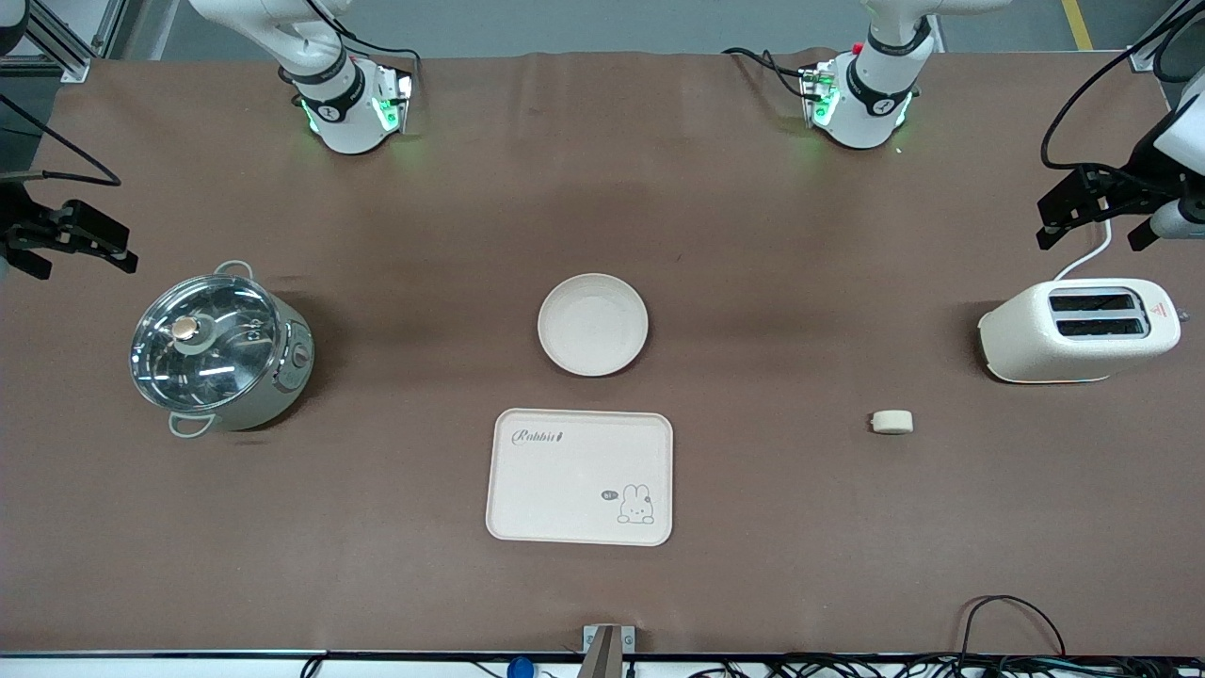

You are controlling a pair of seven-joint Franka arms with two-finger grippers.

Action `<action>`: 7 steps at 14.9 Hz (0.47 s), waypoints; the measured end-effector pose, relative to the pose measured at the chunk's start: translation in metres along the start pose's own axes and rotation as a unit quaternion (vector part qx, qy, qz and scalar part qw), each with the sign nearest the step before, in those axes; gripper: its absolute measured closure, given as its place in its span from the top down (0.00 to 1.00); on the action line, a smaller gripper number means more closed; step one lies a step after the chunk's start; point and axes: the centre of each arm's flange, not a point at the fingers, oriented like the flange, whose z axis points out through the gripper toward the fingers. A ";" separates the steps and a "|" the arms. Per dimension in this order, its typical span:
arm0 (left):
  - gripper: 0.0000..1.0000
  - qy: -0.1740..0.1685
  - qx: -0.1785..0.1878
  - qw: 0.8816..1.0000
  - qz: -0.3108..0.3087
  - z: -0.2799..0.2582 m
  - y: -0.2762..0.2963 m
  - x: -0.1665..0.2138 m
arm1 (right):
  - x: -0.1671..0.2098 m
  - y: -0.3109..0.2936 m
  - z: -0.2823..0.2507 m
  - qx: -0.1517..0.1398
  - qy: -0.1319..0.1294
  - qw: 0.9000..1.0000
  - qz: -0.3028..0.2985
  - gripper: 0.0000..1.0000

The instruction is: Place bun in plate and plate on tray

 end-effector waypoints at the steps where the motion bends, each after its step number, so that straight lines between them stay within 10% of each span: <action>1: 1.00 0.000 0.000 1.000 0.000 0.000 0.000 0.002 | 0.000 0.000 0.000 0.000 0.000 1.000 0.000 1.00; 7: 1.00 -0.027 0.000 1.000 0.000 0.018 0.000 0.005 | 0.000 0.000 0.000 0.000 -0.001 1.000 0.000 1.00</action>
